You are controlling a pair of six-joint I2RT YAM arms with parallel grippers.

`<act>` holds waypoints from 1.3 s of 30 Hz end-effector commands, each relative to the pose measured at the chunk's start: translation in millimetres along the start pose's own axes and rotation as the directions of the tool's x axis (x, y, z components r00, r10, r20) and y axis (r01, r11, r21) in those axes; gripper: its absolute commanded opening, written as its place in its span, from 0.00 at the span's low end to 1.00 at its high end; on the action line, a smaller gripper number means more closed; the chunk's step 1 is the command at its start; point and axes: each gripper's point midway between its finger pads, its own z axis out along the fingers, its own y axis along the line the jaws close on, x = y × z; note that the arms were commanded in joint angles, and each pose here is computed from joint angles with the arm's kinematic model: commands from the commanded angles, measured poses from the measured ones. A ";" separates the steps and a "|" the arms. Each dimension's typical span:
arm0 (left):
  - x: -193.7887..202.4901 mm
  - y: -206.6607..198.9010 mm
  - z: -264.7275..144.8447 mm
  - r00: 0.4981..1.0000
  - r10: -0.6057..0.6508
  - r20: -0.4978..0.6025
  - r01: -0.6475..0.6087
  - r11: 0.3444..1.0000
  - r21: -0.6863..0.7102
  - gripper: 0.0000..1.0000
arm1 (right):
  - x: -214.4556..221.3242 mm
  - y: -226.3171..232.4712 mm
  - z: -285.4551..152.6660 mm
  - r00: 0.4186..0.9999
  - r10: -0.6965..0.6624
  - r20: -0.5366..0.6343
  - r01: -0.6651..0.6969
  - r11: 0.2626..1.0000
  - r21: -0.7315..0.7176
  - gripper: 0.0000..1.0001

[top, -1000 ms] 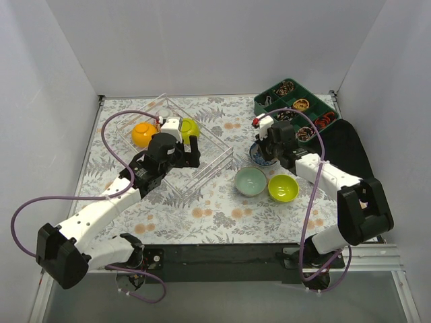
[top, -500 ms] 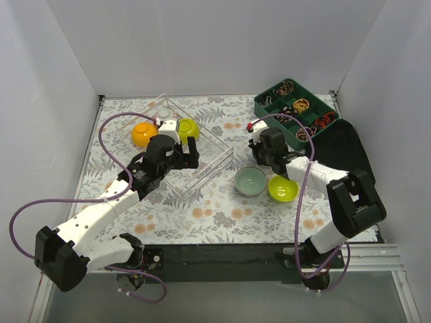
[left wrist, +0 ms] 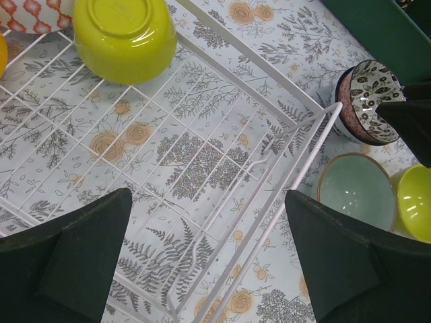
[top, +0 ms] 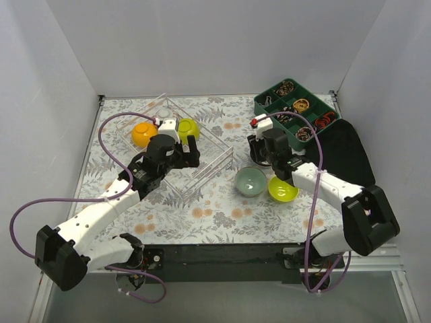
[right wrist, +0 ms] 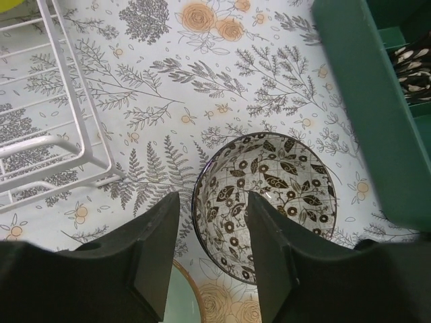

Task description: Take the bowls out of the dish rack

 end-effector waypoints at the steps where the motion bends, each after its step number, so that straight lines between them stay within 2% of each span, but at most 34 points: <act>1: -8.7 3.1 5.5 0.999 -0.051 0.020 0.051 0.998 -0.026 0.98 | -24.8 -3.2 -22.4 0.994 0.059 0.092 -0.060 0.998 0.008 0.55; 2: -10.8 2.8 8.3 0.997 -0.073 0.018 0.074 0.997 -0.031 0.98 | -26.6 -3.1 -26.3 0.993 0.065 0.098 -0.066 0.998 0.004 0.60; 7: -22.4 17.2 24.3 0.982 -0.191 0.015 0.191 0.979 -0.072 0.98 | -36.8 -3.3 -59.7 0.985 0.097 0.145 -0.094 0.995 -0.026 0.71; 13: -39.0 53.0 55.5 0.908 -0.418 0.023 0.418 0.904 -0.084 0.98 | -31.9 -1.7 -92.4 0.975 0.145 0.167 -0.136 0.989 -0.063 0.80; 15: -46.7 61.4 65.2 0.875 -0.483 0.028 0.484 0.873 -0.063 0.98 | -35.2 -0.2 -102.3 0.969 0.158 0.191 -0.145 0.986 -0.082 0.80; 16: -42.8 68.2 74.6 0.864 -0.504 0.022 0.504 0.860 -0.080 0.98 | -25.0 1.0 -104.6 0.974 0.160 0.162 -0.147 0.985 -0.086 0.80; 19: -37.1 81.6 95.8 0.819 -0.573 -0.004 0.571 0.817 -0.084 0.98 | -20.7 2.5 -114.3 0.971 0.168 0.171 -0.151 0.983 -0.104 0.81; 26: -32.5 110.0 129.2 0.751 -0.660 0.010 0.658 0.746 -0.103 0.98 | -8.5 -0.2 -129.3 0.973 0.152 0.171 -0.136 0.986 -0.101 0.81; 33: -28.0 110.7 152.0 0.677 -0.736 0.005 0.734 0.674 -0.081 0.98 | -4.0 -3.4 -135.0 0.974 0.141 0.175 -0.127 0.988 -0.090 0.81; 39: -17.1 113.0 164.5 0.635 -0.772 -0.004 0.769 0.632 -0.097 0.98 | -5.4 -4.0 -135.6 0.975 0.126 0.181 -0.112 0.990 -0.088 0.81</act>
